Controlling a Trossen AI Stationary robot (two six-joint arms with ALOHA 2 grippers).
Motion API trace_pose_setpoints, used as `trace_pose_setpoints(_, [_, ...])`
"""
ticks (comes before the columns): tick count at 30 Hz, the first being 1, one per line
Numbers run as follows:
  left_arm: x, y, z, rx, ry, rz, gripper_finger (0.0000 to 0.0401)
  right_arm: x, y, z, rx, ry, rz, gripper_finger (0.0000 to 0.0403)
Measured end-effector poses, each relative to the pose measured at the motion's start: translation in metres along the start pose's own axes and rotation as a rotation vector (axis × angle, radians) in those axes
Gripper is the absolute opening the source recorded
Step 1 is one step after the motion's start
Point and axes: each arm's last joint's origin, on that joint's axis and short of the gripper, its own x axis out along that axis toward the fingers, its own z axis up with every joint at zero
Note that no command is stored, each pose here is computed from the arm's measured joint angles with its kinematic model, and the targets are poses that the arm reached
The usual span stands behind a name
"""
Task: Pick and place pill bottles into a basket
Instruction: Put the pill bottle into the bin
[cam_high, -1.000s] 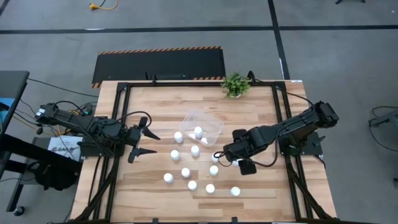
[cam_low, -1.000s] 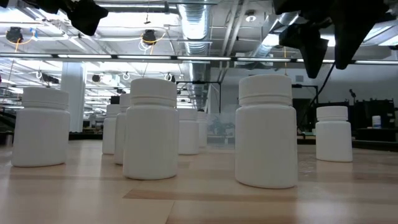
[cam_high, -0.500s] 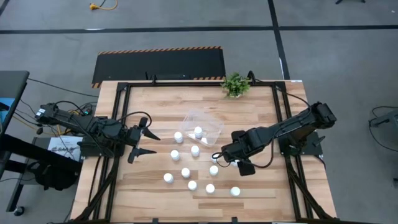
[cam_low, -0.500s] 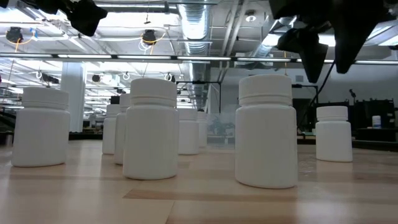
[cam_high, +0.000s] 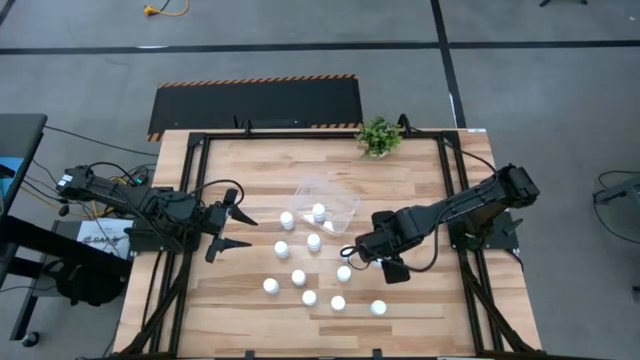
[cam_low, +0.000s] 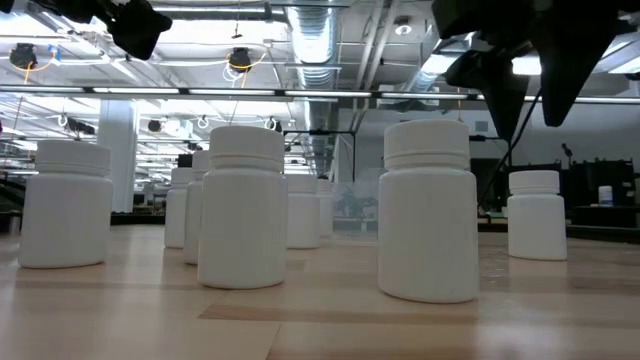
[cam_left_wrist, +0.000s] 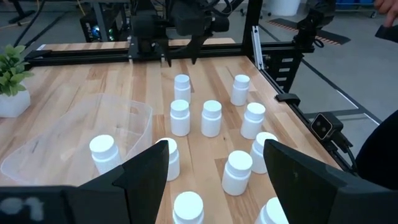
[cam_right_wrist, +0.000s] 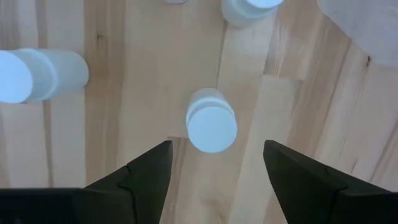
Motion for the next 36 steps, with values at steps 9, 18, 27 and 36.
trace_pose_setpoints(9, [0.0000, 0.0000, -0.0006, 0.000, 0.006, 0.001, 0.0251, 0.0000, 0.0002, 0.0001, -0.011, -0.001, -0.001, 0.0245])
trace_pose_setpoints(18, [0.0000, 0.0000, -0.0007, 0.000, 0.006, 0.001, 0.0251, 0.0018, 0.0005, -0.0001, -0.087, -0.008, -0.055, 0.0245])
trace_pose_setpoints(27, [0.0000, 0.0001, -0.0007, 0.000, 0.006, 0.001, 0.0251, 0.0018, 0.0008, -0.0002, -0.127, -0.006, -0.044, 0.0245])
trace_pose_setpoints(36, [0.0000, 0.0000, -0.0008, 0.000, 0.006, 0.001, 0.0251, 0.0018, 0.0014, -0.0006, -0.203, 0.000, -0.021, 0.0245])
